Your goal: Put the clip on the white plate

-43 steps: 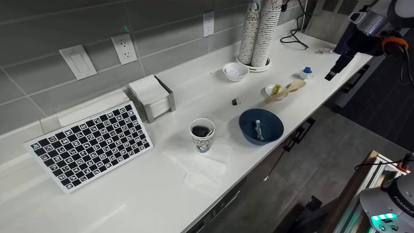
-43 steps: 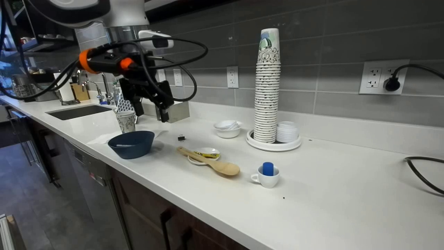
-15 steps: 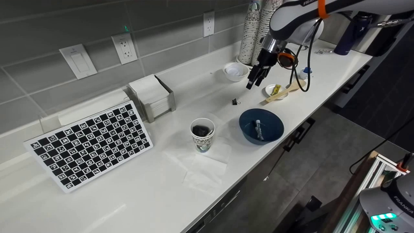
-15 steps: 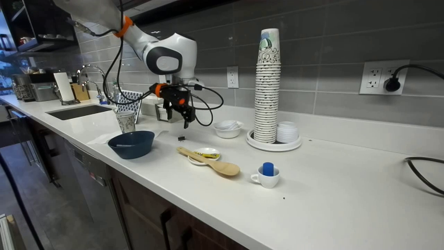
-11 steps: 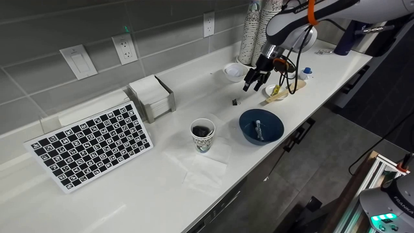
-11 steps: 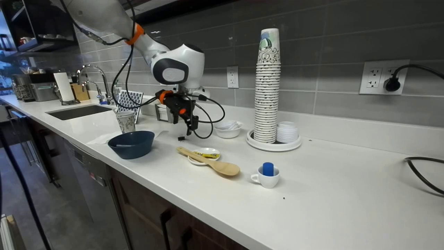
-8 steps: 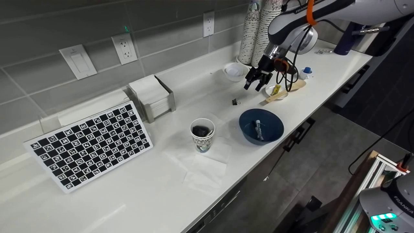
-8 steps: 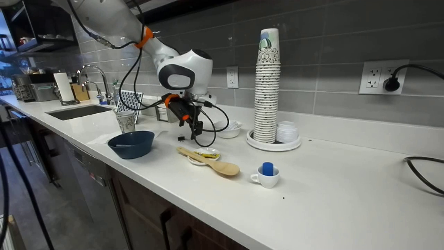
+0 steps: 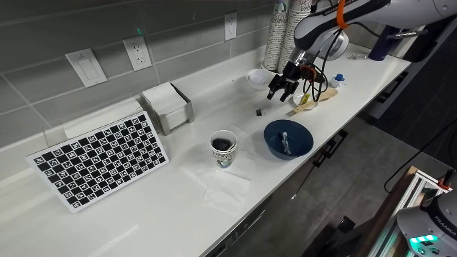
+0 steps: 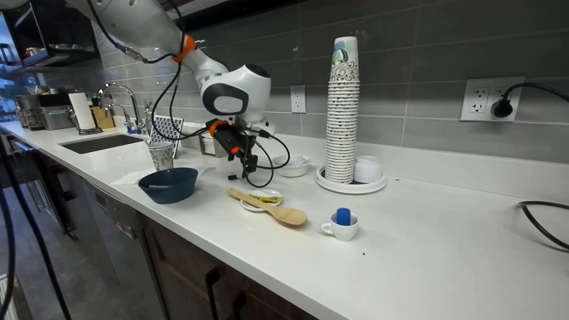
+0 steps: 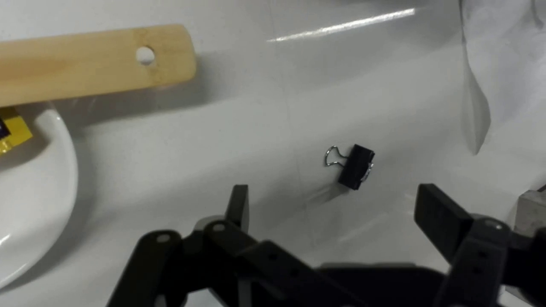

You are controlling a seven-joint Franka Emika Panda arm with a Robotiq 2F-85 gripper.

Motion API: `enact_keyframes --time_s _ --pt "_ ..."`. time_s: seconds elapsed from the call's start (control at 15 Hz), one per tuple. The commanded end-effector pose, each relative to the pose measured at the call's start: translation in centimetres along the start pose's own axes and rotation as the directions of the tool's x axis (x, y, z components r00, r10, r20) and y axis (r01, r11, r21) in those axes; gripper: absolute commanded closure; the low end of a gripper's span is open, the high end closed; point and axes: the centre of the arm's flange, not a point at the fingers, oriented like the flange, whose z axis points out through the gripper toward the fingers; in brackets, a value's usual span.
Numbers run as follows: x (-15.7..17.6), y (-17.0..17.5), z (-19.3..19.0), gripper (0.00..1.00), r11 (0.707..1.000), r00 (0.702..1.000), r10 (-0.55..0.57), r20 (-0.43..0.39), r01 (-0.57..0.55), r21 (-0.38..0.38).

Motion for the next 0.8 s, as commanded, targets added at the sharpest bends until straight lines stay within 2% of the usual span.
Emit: enact_keyframes --time_s 0.0,0.27,0.47,0.73 --pt "1.9 -0.9 0.6 0.0 0.999 1.0 0.031 -0.001 -0.031 0.04" --pt "2.5 -1.6 1.9 0.0 0.997 0.996 0.056 0.07 -0.059 0.047" --pt "3.2 -2.4 2.9 0.01 0.996 0.995 0.052 0.087 -0.058 0.064" --pt "4.1 -3.1 3.9 0.22 0.995 0.992 0.057 0.113 -0.065 0.07"
